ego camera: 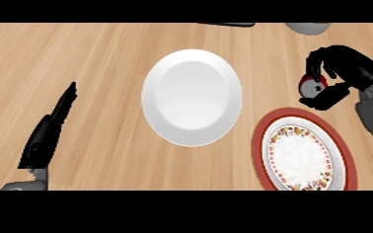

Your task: Pick the can from the plate and place it in the plate

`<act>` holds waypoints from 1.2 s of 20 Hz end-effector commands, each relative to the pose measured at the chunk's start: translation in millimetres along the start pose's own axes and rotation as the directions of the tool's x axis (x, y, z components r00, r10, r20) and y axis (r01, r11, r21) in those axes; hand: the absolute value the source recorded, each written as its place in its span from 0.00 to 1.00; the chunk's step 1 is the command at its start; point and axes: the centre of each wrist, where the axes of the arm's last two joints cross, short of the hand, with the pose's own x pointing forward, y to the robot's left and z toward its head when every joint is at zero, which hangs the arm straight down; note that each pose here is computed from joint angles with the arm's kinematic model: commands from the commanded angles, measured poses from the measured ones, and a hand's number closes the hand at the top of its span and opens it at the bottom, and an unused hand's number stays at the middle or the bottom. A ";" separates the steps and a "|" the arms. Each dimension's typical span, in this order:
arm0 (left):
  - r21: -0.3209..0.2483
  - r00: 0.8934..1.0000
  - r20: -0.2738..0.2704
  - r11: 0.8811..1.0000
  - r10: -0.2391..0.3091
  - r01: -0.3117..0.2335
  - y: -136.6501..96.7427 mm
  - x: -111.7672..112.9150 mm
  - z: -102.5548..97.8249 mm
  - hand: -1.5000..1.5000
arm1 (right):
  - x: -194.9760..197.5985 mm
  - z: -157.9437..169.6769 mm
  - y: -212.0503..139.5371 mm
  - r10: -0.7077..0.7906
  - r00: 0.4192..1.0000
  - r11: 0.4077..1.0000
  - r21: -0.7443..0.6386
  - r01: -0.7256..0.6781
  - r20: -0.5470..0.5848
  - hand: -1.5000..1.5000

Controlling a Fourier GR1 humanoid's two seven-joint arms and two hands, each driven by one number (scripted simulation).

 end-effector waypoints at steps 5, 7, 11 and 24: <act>0.004 0.999 -0.043 1.000 0.015 -0.015 -11.4 -9.5 10.1 0.50 | -8.1 -29.0 -27.0 0.067 0.974 0.941 -0.338 0.011 0.216 1.00; 0.014 0.999 -0.047 1.000 -0.005 0.005 3.5 -8.9 10.0 0.50 | 1.0 -38.0 -46.6 0.028 0.943 0.925 -0.366 0.100 0.331 1.00; 0.060 0.998 -0.067 0.998 -0.002 0.006 11.6 -17.3 11.1 0.50 | 11.4 -50.8 -39.6 -0.017 0.834 0.922 -0.313 0.226 0.551 1.00; 0.094 0.994 -0.104 0.995 -0.016 0.026 21.6 -23.4 17.9 0.50 | 152.9 -99.1 -46.0 -0.141 0.697 0.958 -0.081 0.275 0.703 1.00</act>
